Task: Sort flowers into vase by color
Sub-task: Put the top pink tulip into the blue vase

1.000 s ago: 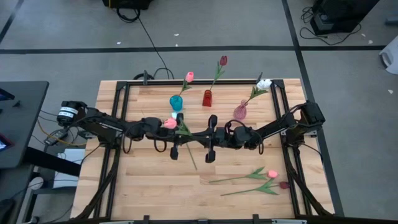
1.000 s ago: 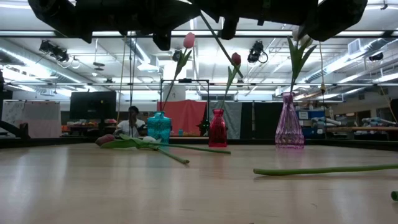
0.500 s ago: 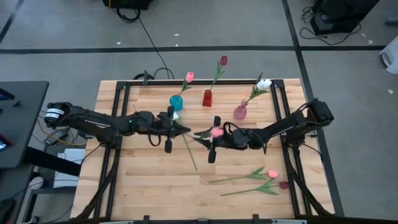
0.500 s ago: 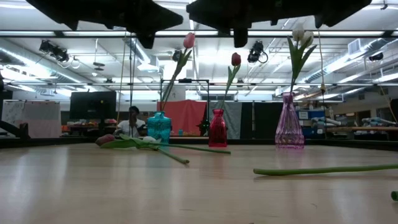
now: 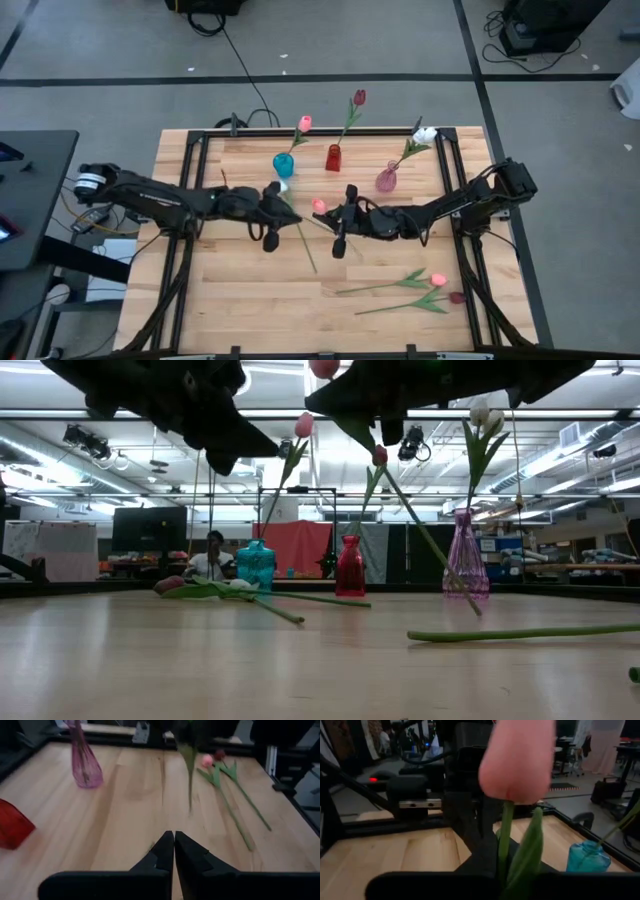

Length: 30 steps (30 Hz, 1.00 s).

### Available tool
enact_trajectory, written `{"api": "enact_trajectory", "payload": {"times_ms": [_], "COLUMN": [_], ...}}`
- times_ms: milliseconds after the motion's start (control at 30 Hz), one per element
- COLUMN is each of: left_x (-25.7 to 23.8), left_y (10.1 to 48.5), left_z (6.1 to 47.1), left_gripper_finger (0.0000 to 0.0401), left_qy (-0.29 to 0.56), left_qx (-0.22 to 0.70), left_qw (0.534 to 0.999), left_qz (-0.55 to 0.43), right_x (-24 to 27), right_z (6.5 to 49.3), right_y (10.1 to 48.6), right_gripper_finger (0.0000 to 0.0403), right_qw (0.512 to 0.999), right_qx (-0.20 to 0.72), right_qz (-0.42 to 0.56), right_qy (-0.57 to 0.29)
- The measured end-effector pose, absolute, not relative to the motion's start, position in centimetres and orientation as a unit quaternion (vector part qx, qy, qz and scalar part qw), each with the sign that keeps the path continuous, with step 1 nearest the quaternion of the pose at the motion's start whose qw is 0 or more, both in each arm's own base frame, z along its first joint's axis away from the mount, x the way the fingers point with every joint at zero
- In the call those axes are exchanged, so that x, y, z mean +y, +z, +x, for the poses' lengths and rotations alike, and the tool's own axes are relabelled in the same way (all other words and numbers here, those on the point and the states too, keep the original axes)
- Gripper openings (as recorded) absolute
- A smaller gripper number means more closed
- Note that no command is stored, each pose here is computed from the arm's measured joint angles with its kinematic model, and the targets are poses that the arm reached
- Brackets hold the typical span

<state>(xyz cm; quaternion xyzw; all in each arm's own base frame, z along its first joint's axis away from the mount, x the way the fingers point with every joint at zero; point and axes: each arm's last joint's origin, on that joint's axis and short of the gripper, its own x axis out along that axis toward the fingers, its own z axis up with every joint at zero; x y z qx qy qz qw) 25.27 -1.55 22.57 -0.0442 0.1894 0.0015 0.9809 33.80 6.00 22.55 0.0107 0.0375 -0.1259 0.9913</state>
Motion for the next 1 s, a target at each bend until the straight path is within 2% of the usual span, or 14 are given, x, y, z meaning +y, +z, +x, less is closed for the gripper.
{"api": "enact_trajectory", "payload": {"times_ms": [167, 400, 500, 767, 867, 1000], "left_x": [-2.4, -3.3, -3.1, -2.8, -2.8, -2.8], "left_y": [21.3, 19.7, 19.5, 20.5, 21.2, 21.8], "left_z": [26.4, 29.3, 30.1, 31.8, 32.1, 32.4], "left_gripper_finger": [0.0024, 0.0032, 0.0062, 0.0188, 0.0206, 0.0204], "left_qy": [-0.011, -0.028, -0.025, -0.022, -0.023, -0.023], "left_qx": [0.192, 0.108, 0.093, 0.050, 0.036, 0.022], "left_qw": [0.980, 0.992, 0.994, 0.998, 0.999, 0.999], "left_qz": [-0.048, -0.059, -0.061, -0.039, -0.029, -0.025], "right_x": [5.9, 6.0, 6.1, 6.2, 6.2, 6.2], "right_z": [33.8, 33.7, 33.7, 33.8, 33.8, 33.8], "right_y": [22.7, 24.8, 25.0, 24.9, 24.9, 24.9], "right_gripper_finger": [0.0010, 0.0008, 0.0008, 0.0008, 0.0008, 0.0008], "right_qw": [0.988, 0.990, 0.991, 0.991, 0.991, 0.992], "right_qx": [0.031, -0.066, -0.078, -0.077, -0.077, -0.078], "right_qz": [0.006, -0.010, -0.012, -0.014, -0.014, -0.014], "right_qy": [-0.151, -0.127, -0.108, -0.104, -0.104, -0.103]}}
